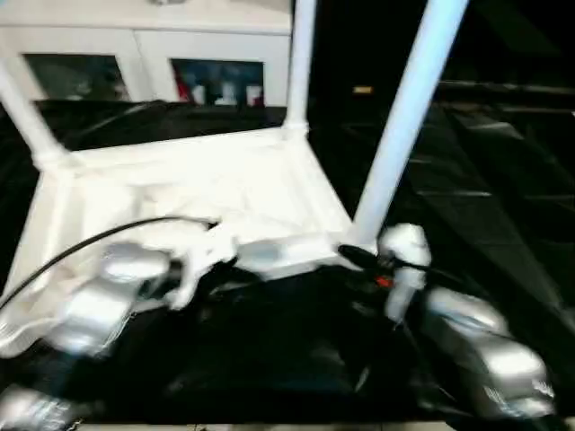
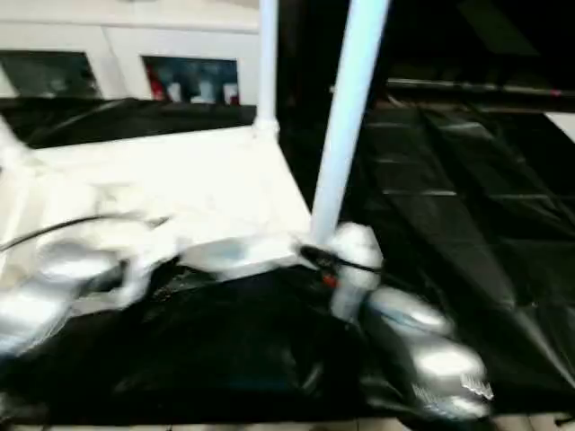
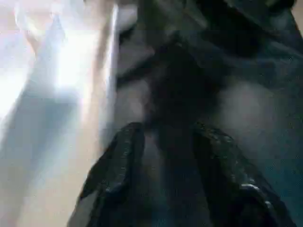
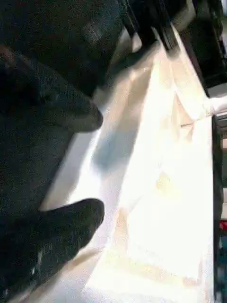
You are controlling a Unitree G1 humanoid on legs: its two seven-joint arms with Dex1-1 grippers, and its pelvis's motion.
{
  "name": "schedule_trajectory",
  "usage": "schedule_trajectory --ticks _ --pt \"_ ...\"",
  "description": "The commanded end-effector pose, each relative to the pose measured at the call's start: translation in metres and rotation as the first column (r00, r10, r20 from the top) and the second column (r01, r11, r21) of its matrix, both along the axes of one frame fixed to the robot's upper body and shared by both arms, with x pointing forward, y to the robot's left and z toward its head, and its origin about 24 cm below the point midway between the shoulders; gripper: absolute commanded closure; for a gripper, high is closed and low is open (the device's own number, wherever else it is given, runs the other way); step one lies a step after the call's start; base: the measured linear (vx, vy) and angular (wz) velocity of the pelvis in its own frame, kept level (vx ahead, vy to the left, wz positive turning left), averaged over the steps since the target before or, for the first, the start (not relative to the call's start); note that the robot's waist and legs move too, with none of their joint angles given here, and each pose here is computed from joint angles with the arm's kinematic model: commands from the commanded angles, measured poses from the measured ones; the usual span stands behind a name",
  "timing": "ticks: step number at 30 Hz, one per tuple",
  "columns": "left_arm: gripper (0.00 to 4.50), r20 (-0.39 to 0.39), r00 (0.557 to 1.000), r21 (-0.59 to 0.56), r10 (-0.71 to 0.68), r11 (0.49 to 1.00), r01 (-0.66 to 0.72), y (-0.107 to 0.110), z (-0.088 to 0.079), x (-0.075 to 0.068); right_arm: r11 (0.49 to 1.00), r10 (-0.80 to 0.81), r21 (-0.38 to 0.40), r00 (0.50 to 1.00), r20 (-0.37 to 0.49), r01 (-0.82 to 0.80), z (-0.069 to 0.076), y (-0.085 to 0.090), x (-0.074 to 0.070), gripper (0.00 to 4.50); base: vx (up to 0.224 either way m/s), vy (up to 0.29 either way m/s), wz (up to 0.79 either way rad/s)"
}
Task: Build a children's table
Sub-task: Rotate leg to tighten, then rotate table base
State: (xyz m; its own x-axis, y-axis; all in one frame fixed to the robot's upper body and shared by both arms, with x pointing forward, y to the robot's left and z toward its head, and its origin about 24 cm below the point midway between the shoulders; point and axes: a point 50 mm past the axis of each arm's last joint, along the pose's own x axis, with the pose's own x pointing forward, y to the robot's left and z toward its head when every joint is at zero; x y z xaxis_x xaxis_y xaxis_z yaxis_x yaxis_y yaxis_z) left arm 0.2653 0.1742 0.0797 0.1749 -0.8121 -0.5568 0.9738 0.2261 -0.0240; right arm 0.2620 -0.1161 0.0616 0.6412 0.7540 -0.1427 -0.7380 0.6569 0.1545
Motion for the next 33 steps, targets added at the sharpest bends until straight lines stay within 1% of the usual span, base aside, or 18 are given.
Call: schedule_trajectory --ticks 1,2,5,7,8,9,10,13,15,17,18,22,23,24,27,29,30,33 --pt "2.23 0.006 1.000 0.053 0.024 0.998 -0.024 0.007 0.005 -0.009 0.998 -0.069 0.004 0.998 0.012 0.069 -0.002 0.007 0.006 2.28 0.000 0.000 0.00" --pt "2.14 0.013 0.999 0.092 0.051 0.994 -0.052 0.013 0.003 -0.012 0.995 -0.096 0.025 0.995 0.003 0.096 -0.003 0.012 0.009 2.40 0.000 0.000 0.00" --pt "1.98 0.029 0.992 0.191 0.124 0.973 -0.127 0.029 -0.002 -0.021 0.989 -0.143 0.034 0.990 0.004 0.143 -0.007 0.022 0.016 2.57 0.000 0.000 0.00" --pt "1.86 0.064 0.983 0.233 0.170 0.956 -0.180 0.036 -0.001 -0.023 0.985 -0.170 0.036 0.985 0.012 0.170 -0.009 0.023 0.020 2.72 0.000 0.000 0.00" --pt "1.74 0.093 0.975 0.243 0.203 0.945 -0.220 0.040 -0.001 -0.022 0.978 -0.205 0.048 0.979 0.005 0.204 -0.011 0.021 0.024 2.84 0.000 0.000 0.00" --pt "1.74 0.093 0.975 0.243 0.203 0.945 -0.220 0.040 -0.001 -0.022 0.978 -0.205 0.048 0.979 0.005 0.204 -0.011 0.021 0.024 2.84 0.000 0.000 0.00" --pt "1.62 0.110 0.968 0.248 0.225 0.937 -0.246 0.042 0.000 -0.021 0.972 -0.229 0.057 0.973 -0.001 0.229 -0.012 0.019 0.026 3.01 0.000 0.000 0.00" --pt "1.45 0.184 0.935 0.255 0.303 0.904 -0.343 0.048 0.001 -0.015 0.936 -0.340 0.092 0.940 -0.024 0.341 -0.015 0.013 0.039 3.16 0.000 0.000 0.00" --pt "1.24 0.213 0.921 0.252 0.326 0.893 -0.374 0.050 0.002 -0.013 0.912 -0.392 0.116 0.919 -0.040 0.394 -0.016 0.010 0.045 3.42 0.000 0.000 0.00" --pt "1.10 0.228 0.910 0.243 0.347 0.885 -0.398 0.051 0.003 -0.011 0.881 -0.452 0.126 0.890 -0.058 0.456 -0.017 0.004 0.051 3.53 0.000 0.000 0.00" --pt "0.89 0.225 0.909 0.237 0.350 0.886 -0.399 0.050 0.004 -0.011 0.850 -0.503 0.139 0.861 -0.070 0.508 -0.018 -0.002 0.056 3.74 0.000 0.000 0.00" --pt "0.69 0.229 0.908 0.241 0.352 0.883 -0.403 0.050 0.003 -0.012 0.779 -0.595 0.178 0.799 -0.090 0.601 -0.016 -0.016 0.066 3.98 0.000 0.000 0.00" --pt "0.46 0.234 0.905 0.240 0.356 0.880 -0.409 0.051 0.003 -0.011 0.749 -0.628 0.191 0.772 -0.102 0.634 -0.016 -0.022 0.068 4.18 0.000 0.000 0.00" --pt "0.46 0.240 0.901 0.239 0.360 0.878 -0.415 0.051 0.002 -0.011 0.711 -0.668 0.200 0.736 -0.111 0.675 -0.016 -0.032 0.071 4.18 0.000 0.000 0.00" --pt "0.32 0.243 0.898 0.234 0.366 0.876 -0.421 0.051 0.002 -0.010 0.672 -0.706 0.203 0.699 -0.114 0.712 -0.016 -0.042 0.074 4.37 0.000 0.000 0.00" --pt "0.02 0.248 0.896 0.219 0.367 0.880 -0.421 0.051 0.001 -0.010 0.643 -0.736 0.198 0.668 -0.109 0.740 -0.016 -0.053 0.075 4.50 0.000 0.000 0.00" --pt "0.02 0.258 0.896 0.180 0.360 0.894 -0.411 0.050 0.001 -0.011 0.601 -0.771 0.202 0.627 -0.110 0.774 -0.015 -0.065 0.078 4.50 0.000 0.000 0.00" --pt "0.02 0.251 0.899 0.136 0.360 0.906 -0.401 0.049 0.000 -0.016 0.576 -0.795 0.195 0.600 -0.093 0.794 -0.013 -0.077 0.079 4.50 0.000 0.000 0.00"
